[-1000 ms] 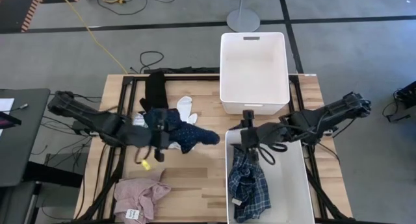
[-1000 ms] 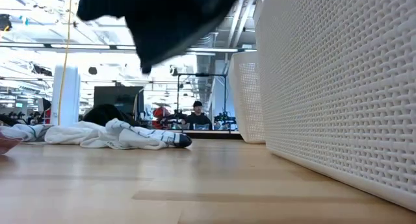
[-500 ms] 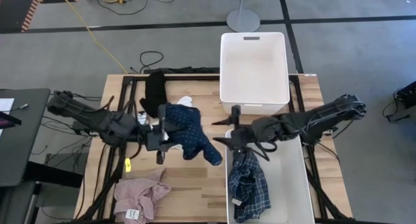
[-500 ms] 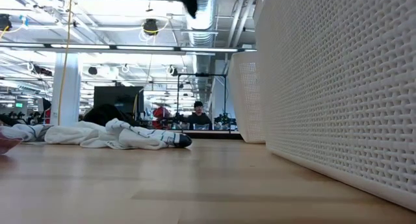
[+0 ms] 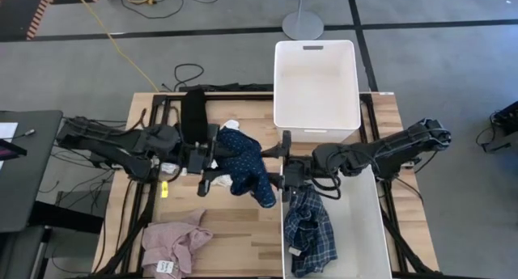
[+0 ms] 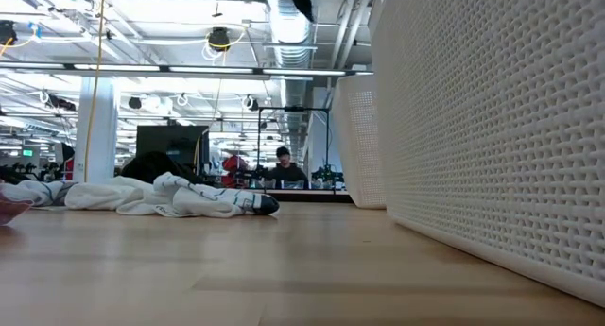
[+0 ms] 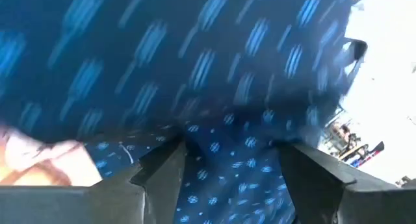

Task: Sort clothes
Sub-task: Put the blue polo shirt into the bottom white laundry bin

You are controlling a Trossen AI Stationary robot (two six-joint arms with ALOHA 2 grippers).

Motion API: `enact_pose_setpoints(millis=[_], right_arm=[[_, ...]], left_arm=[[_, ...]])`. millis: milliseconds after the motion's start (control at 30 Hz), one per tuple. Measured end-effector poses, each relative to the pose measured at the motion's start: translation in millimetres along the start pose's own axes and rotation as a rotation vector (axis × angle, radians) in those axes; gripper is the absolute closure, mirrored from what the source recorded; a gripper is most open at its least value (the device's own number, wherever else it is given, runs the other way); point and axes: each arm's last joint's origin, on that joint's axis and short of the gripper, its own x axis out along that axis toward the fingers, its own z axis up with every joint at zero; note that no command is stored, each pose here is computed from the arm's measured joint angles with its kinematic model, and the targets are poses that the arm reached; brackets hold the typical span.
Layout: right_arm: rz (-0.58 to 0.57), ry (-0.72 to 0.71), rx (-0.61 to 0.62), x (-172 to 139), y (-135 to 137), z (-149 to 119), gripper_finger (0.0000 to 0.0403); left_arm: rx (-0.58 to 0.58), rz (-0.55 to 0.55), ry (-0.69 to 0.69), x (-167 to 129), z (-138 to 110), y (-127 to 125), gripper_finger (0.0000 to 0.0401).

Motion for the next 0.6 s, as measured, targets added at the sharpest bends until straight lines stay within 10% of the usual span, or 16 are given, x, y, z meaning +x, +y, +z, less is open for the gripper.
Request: enact_pose_setpoints(millis=[600], right_arm=[[0.008,-0.068,-0.062,-6.4,10.9,14.5,0.0037]], left_arm=[[0.028,-0.021,0.032,19.5,-15.3,-1.1,0.0279]])
